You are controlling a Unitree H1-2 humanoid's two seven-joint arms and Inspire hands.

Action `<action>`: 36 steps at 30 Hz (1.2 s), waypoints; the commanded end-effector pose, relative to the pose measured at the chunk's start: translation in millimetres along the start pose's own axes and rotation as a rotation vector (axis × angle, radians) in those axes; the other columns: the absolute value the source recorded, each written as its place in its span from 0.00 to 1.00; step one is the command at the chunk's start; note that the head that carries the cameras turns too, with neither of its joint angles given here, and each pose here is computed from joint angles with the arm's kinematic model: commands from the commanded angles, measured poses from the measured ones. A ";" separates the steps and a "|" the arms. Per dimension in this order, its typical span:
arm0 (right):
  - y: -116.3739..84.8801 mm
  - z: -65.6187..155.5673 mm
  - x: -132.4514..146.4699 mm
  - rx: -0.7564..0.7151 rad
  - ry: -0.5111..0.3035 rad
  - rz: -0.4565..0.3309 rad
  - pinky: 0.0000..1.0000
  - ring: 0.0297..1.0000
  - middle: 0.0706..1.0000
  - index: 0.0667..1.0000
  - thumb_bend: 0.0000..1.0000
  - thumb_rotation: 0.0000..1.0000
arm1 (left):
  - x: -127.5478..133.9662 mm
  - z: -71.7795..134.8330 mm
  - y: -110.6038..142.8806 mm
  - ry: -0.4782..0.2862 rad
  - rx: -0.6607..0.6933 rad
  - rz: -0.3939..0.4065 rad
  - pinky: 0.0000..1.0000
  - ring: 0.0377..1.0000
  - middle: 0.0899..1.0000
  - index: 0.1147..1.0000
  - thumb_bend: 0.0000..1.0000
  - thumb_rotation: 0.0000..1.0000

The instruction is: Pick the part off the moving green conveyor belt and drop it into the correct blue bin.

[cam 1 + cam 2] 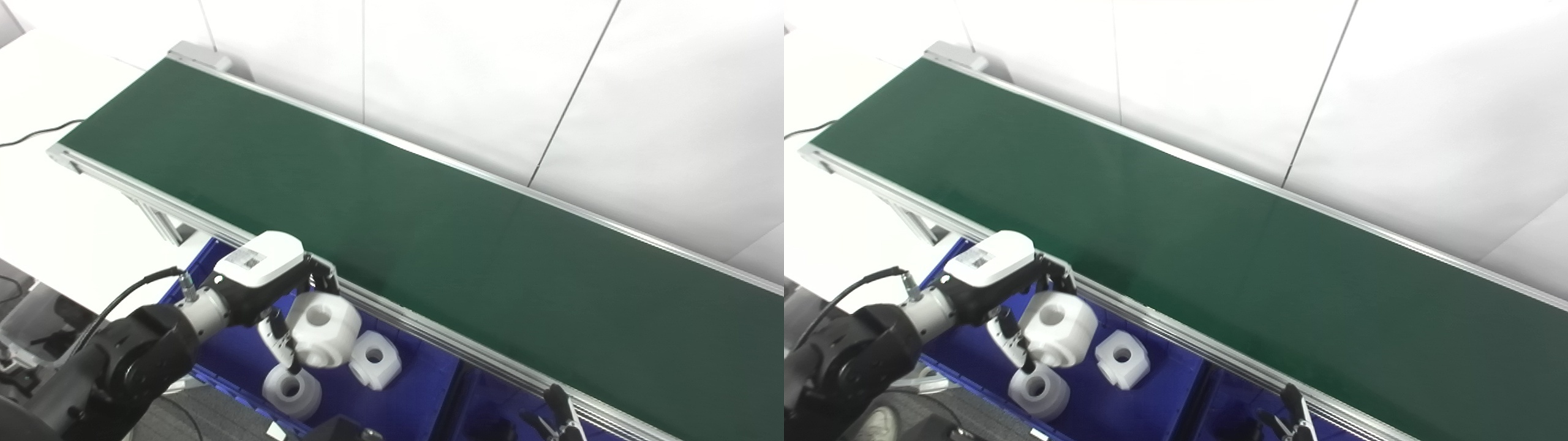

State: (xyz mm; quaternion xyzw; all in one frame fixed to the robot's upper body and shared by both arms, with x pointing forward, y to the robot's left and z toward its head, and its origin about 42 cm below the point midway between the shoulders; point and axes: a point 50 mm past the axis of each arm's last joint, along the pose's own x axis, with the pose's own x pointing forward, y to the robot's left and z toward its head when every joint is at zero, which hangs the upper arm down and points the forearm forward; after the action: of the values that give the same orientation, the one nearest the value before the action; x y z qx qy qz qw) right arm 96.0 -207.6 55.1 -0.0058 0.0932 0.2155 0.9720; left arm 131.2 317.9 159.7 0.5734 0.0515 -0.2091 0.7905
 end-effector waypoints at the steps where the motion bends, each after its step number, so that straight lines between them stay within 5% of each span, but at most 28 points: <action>1: -2.2 6.7 0.3 0.000 -0.027 0.014 0.96 0.85 0.97 1.00 0.86 0.98 | -7.0 -3.7 9.9 0.002 0.046 0.045 0.36 0.44 0.43 0.44 0.52 0.00; 12: -3.2 5.6 -0.2 0.007 -0.020 0.020 0.95 0.84 0.96 1.00 0.87 0.94 | -29.9 -31.7 8.0 0.125 0.113 0.058 0.33 0.43 0.43 0.44 0.52 0.00; 14: -2.8 5.4 -1.2 0.005 -0.018 0.020 0.95 0.84 0.96 1.00 0.87 0.94 | -30.1 -31.5 8.8 0.143 0.150 0.028 0.43 0.53 0.58 0.57 0.79 0.30; 16: -2.2 5.5 -1.9 0.004 -0.019 0.020 0.96 0.84 0.96 1.00 0.87 0.94 | -30.7 -31.4 9.9 0.138 0.205 0.030 0.57 0.64 0.66 0.66 0.93 0.45; 20: -1.2 6.4 -2.9 0.002 -0.020 0.017 0.95 0.83 0.96 1.00 0.86 0.94 | -35.0 -29.8 15.2 0.134 0.272 0.076 0.79 0.81 0.84 0.83 1.00 0.69; 33: -1.8 6.2 -4.6 0.006 -0.018 0.019 0.95 0.83 0.97 1.00 0.86 0.94 | -36.4 -26.5 30.5 0.159 0.293 0.076 0.88 0.89 0.89 0.91 1.00 0.78; 36: -1.0 6.8 -3.8 0.007 -0.018 0.019 0.94 0.83 0.96 1.00 0.86 0.94 | -34.1 -21.1 32.1 0.097 0.247 0.140 0.84 0.86 0.87 0.88 1.00 0.77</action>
State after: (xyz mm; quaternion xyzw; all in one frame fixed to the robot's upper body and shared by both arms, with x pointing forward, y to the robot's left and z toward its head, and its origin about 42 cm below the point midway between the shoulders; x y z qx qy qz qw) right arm 93.7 -210.3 54.0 -0.0049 0.0994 0.2224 0.9699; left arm 113.4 357.3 179.3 0.6795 0.0684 -0.1502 0.7149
